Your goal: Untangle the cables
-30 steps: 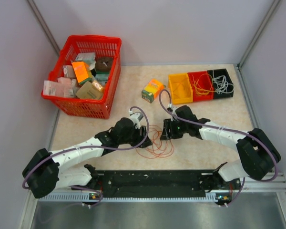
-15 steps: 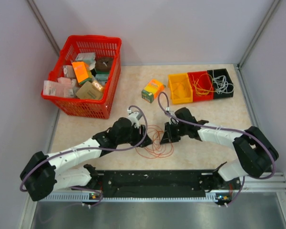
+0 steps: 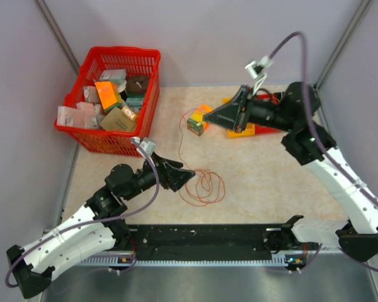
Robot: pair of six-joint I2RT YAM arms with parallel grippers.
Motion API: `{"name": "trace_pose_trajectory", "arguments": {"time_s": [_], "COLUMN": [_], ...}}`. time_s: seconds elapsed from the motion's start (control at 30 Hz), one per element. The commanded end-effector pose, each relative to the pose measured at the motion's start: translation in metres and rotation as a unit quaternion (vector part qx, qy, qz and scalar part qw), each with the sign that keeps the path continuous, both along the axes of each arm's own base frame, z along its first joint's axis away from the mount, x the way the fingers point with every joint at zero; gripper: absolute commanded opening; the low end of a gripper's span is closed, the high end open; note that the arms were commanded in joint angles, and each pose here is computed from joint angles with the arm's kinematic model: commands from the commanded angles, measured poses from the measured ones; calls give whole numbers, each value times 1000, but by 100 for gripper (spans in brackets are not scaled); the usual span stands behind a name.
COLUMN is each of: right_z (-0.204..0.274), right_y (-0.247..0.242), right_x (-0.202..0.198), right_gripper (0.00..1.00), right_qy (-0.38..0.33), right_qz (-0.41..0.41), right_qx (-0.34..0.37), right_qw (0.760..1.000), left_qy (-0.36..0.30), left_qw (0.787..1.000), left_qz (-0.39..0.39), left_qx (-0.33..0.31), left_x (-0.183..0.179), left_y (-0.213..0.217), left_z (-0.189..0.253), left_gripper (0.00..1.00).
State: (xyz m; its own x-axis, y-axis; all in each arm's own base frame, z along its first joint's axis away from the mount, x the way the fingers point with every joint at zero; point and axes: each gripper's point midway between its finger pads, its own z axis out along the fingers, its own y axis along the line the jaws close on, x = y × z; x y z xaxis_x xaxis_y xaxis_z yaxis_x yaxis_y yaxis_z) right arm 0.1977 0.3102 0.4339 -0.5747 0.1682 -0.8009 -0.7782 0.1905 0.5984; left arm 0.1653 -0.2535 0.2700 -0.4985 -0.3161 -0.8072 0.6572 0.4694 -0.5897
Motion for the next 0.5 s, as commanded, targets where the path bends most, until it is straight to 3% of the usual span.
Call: {"name": "trace_pose_trajectory", "arguments": {"time_s": [0.0,0.23,0.33,0.47], "right_z": [101,193,215,228], "right_y": [-23,-44,-46,-48], "right_x": [-24,-39,-45,-48], "right_gripper": [0,0,0,0], "right_qy": [-92,-179,-195,-208], "right_qz": [-14,-43,-37,-36], "right_qx": [53,110,129,141], "right_qw": [994,977,972,967], "left_qy": [-67,-83,-101,-148], "left_qw": [998,996,989,960], "left_qz": [3,-16,-107,-229], "left_qx": [-18,3,-6,-65], "left_x": [-1,0,-17,-47], "left_y": [7,-2,-27,-53], "left_z": [43,58,70,98], "left_gripper": [88,99,99,98]}}
